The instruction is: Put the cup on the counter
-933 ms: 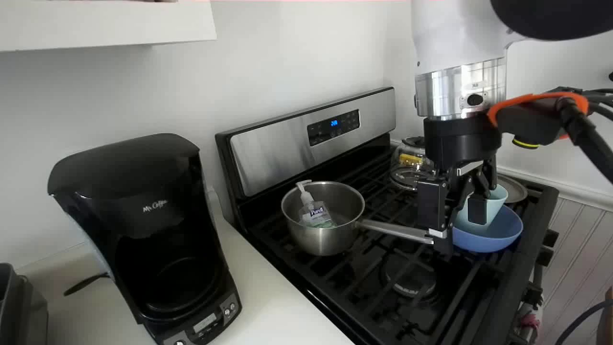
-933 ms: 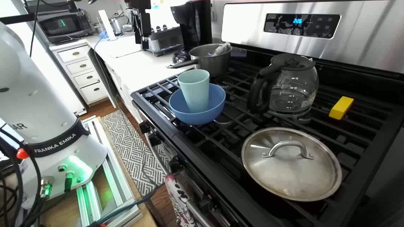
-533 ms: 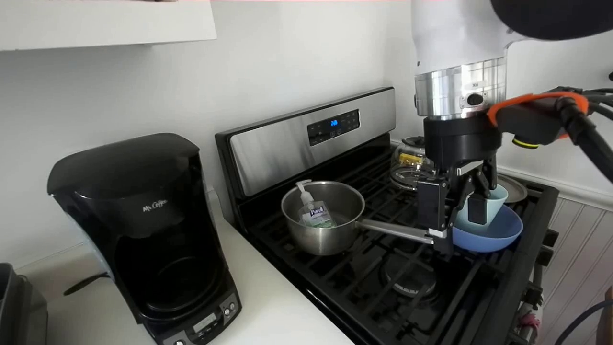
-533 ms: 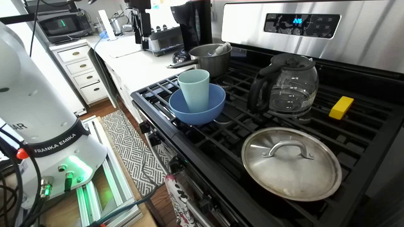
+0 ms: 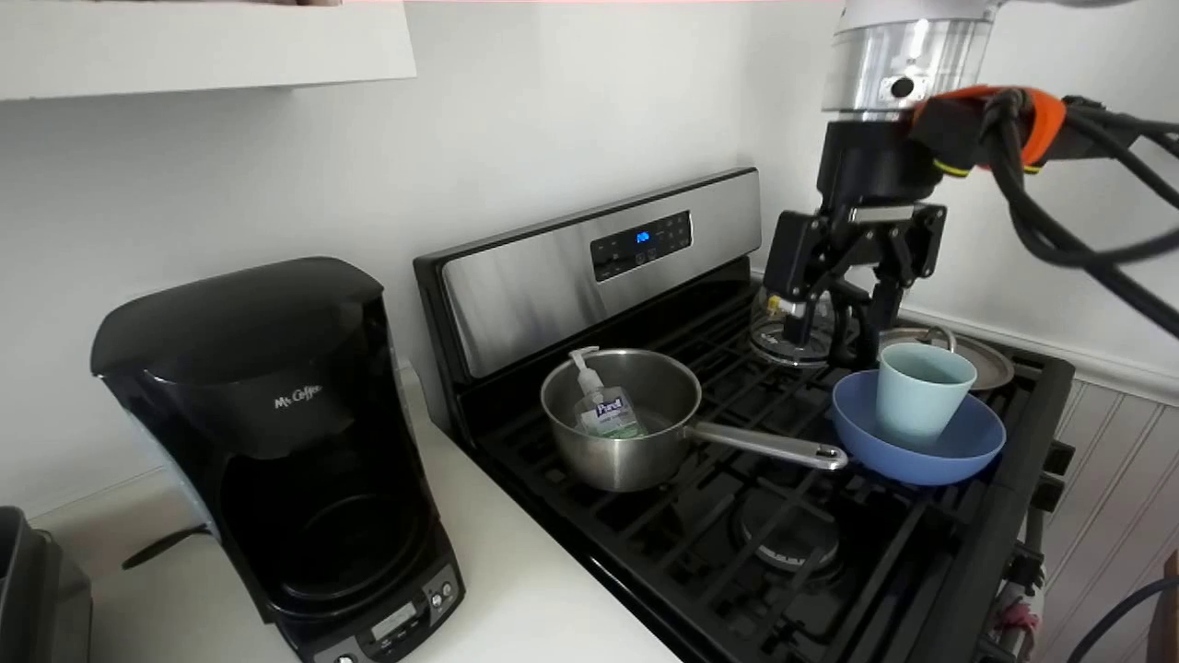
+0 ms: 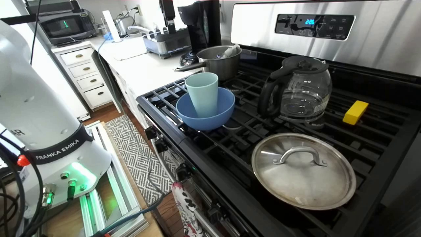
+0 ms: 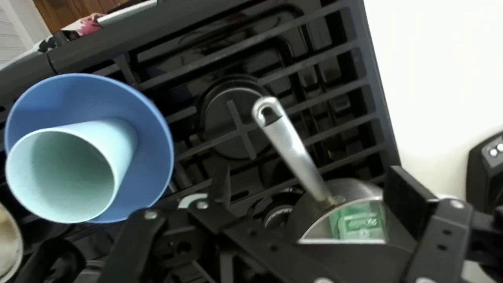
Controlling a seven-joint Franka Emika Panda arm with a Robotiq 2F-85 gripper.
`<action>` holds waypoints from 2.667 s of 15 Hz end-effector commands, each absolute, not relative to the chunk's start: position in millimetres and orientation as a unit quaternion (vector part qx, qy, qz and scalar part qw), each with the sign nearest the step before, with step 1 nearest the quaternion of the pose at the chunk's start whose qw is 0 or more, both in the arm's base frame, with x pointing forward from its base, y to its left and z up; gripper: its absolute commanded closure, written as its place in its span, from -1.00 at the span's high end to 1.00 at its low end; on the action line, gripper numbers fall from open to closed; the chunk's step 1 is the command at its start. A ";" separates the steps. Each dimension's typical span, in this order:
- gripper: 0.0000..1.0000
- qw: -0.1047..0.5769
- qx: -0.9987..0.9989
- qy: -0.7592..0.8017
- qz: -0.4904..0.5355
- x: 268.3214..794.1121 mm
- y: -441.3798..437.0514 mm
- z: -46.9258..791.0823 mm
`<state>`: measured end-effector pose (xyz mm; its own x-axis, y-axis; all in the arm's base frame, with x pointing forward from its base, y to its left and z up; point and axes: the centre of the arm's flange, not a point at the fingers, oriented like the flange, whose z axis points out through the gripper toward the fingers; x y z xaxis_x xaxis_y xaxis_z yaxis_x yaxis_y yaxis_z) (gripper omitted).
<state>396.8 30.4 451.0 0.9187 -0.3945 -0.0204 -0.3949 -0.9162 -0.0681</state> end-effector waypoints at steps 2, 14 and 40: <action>1.00 0.025 -0.950 0.306 -0.057 372.7 -29.6 478.7; 1.00 -0.001 -0.910 0.409 -0.064 351.1 -77.0 470.1; 1.00 -0.004 -0.934 0.354 0.035 324.9 -190.1 354.2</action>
